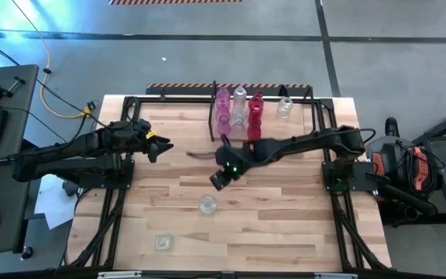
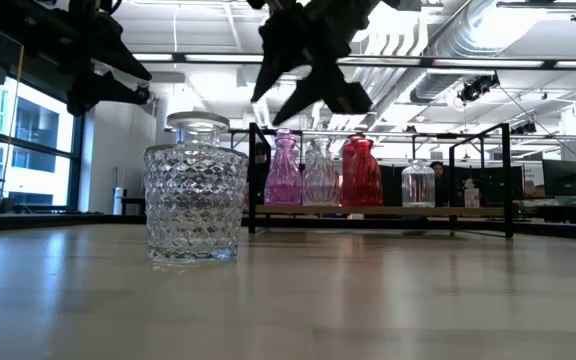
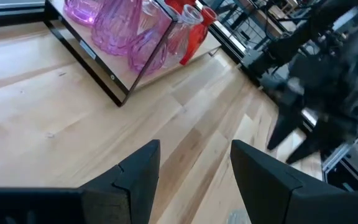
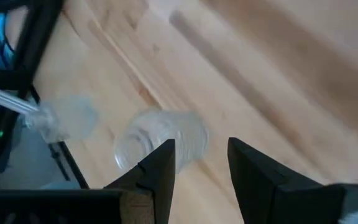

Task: Sort vases onto shelf
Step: Align the transparent vase with the other transparent vase on the shelf

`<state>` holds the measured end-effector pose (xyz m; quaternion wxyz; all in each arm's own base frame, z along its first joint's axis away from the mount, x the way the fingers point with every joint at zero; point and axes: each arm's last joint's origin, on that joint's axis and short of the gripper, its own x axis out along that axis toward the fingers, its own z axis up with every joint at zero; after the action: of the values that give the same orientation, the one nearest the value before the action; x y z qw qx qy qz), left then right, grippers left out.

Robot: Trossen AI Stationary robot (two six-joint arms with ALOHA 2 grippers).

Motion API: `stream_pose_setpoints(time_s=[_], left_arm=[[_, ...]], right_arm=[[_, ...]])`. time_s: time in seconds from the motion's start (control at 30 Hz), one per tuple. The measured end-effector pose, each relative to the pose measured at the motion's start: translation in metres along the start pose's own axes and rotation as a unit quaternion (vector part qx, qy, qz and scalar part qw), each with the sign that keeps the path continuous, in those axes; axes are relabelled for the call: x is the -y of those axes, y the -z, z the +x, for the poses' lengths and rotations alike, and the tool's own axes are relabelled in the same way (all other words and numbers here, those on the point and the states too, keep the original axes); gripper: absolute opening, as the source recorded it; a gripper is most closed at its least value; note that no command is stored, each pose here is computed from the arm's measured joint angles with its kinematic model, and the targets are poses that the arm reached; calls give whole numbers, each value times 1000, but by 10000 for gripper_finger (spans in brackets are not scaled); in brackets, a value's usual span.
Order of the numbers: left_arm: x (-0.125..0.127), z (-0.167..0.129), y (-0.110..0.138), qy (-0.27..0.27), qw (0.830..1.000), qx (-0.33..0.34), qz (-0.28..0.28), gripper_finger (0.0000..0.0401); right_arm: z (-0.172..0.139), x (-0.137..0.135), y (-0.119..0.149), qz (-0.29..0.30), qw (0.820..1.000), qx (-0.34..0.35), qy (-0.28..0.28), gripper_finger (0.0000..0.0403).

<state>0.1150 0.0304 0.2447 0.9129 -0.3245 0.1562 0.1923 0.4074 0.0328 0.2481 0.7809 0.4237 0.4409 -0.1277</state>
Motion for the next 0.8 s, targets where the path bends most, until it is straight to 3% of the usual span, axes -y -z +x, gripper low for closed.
stream_pose_setpoints(time_s=[0.27,0.5,0.8], left_arm=[[0,0,0,8,1000,-7,-5,186],[0,0,0,7,1000,-6,-5,186],[0,0,0,5,1000,-5,-18,186]], right_arm=[[29,0,37,55,997,-4,-54,129],[42,9,44,90,992,2,-91,129],[42,11,42,106,990,2,-93,129]])
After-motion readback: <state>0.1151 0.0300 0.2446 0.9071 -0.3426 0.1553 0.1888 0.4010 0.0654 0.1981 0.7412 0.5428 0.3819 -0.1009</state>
